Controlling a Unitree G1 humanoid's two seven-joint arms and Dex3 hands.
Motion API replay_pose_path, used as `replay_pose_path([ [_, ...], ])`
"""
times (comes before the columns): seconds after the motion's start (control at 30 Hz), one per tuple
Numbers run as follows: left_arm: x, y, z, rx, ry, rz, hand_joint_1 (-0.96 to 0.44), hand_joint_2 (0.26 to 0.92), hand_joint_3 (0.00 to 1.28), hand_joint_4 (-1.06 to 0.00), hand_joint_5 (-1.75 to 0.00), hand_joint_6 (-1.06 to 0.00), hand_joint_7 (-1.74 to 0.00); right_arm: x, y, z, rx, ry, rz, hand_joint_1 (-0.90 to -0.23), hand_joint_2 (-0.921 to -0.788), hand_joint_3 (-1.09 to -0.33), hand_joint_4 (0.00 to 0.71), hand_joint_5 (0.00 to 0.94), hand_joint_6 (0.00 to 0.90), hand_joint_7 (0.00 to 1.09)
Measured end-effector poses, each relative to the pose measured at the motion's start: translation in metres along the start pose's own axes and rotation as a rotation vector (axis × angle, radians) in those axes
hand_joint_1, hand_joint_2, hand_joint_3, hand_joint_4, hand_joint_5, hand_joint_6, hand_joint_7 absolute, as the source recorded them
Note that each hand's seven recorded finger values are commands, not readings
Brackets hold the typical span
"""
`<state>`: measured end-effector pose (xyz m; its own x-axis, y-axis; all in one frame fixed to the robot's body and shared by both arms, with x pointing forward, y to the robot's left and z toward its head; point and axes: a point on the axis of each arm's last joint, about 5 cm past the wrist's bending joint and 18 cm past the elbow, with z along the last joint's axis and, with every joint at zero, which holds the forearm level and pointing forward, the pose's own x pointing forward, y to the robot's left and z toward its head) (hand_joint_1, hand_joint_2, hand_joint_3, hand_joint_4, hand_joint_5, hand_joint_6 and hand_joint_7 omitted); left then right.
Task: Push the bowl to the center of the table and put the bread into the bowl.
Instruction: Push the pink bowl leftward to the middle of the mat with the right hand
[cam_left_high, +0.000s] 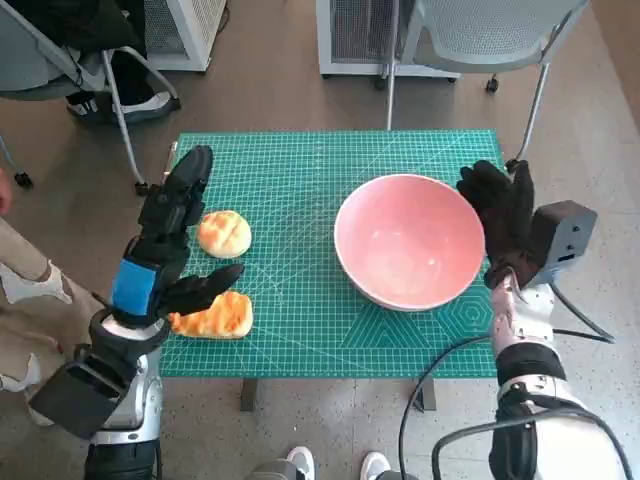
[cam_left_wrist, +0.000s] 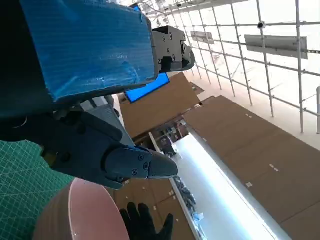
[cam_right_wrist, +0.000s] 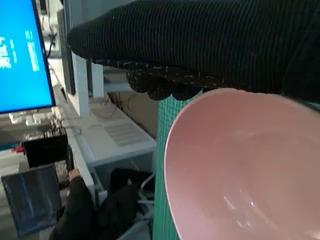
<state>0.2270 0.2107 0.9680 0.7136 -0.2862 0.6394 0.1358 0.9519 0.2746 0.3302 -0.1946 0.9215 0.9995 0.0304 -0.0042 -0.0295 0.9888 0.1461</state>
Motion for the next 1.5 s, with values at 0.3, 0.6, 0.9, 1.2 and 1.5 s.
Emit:
replay_pose_path([
  [0.3, -0.001, 0.000, 0.001, 0.002, 0.000, 0.009, -0.58, 0.921, 0.25, -0.03, 0.00, 0.00, -0.33, 0.0018, 0.008, -0.001, 0.011, -0.001, 0.028, -0.559, -0.921, -0.806, 0.203, 0.007, 0.276, 0.09],
  [0.6, -0.002, 0.001, 0.001, 0.003, 0.006, 0.015, -0.58, 0.921, 0.25, -0.02, 0.00, 0.00, -0.33, 0.0040, 0.011, 0.002, 0.012, -0.010, 0.039, -0.556, -0.921, -0.803, 0.204, 0.005, 0.274, 0.08],
  [0.9, -0.002, 0.001, 0.003, 0.007, 0.002, 0.027, -0.58, 0.921, 0.25, -0.02, 0.00, 0.00, -0.33, 0.0073, 0.025, 0.003, 0.021, -0.013, 0.074, -0.558, -0.921, -0.802, 0.209, 0.005, 0.275, 0.07],
  [1.2, -0.004, 0.001, 0.007, 0.009, 0.006, 0.037, -0.58, 0.921, 0.25, -0.02, 0.00, 0.00, -0.33, 0.0122, 0.038, 0.008, 0.020, -0.023, 0.106, -0.548, -0.921, -0.802, 0.213, 0.005, 0.278, 0.07],
  [1.5, -0.007, 0.002, 0.010, 0.016, 0.006, 0.052, -0.57, 0.921, 0.26, -0.02, 0.00, 0.00, -0.32, 0.0137, 0.048, 0.008, 0.021, -0.021, 0.136, -0.528, -0.921, -0.811, 0.227, 0.010, 0.290, 0.07],
])
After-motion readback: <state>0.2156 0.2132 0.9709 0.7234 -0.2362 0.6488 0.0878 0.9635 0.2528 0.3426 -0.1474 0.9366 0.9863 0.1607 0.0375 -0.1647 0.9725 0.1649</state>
